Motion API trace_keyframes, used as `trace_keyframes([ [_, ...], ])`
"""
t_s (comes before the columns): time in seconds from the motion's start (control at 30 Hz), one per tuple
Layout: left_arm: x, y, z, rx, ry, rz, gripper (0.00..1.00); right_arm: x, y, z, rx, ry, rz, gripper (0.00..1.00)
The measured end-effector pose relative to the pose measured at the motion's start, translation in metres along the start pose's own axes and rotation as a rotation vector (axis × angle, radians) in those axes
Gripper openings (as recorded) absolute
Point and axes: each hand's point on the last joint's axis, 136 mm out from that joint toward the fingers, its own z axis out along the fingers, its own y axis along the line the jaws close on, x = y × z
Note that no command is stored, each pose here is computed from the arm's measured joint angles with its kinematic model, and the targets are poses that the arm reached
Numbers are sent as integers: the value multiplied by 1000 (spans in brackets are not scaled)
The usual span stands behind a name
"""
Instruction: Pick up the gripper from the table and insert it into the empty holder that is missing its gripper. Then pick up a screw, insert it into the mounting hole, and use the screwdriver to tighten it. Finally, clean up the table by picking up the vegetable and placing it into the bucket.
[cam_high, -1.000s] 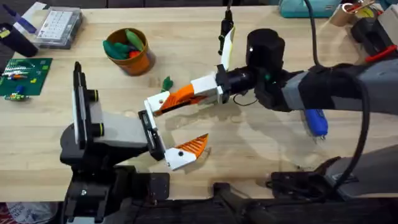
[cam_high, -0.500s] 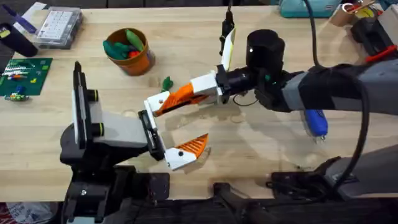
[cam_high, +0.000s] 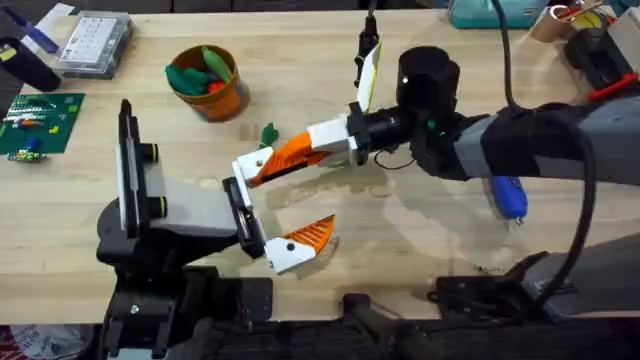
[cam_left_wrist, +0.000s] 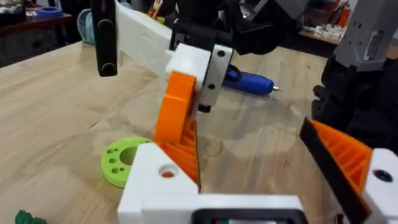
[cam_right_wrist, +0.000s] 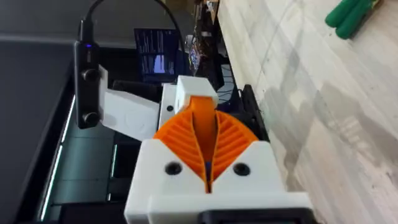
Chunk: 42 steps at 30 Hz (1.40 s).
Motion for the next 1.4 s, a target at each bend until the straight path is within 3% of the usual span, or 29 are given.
trace_keyframes([
  [1.07,-1,11,-1,-59,-6,-18,990,-9,-1,10,35,-80,39,8],
  [1.23,-1,11,-1,-59,-6,-17,990,-10,-2,11,38,-84,43,123],
  [1.4,-1,10,-1,-55,-5,-18,990,-10,-3,11,43,-91,44,164],
])
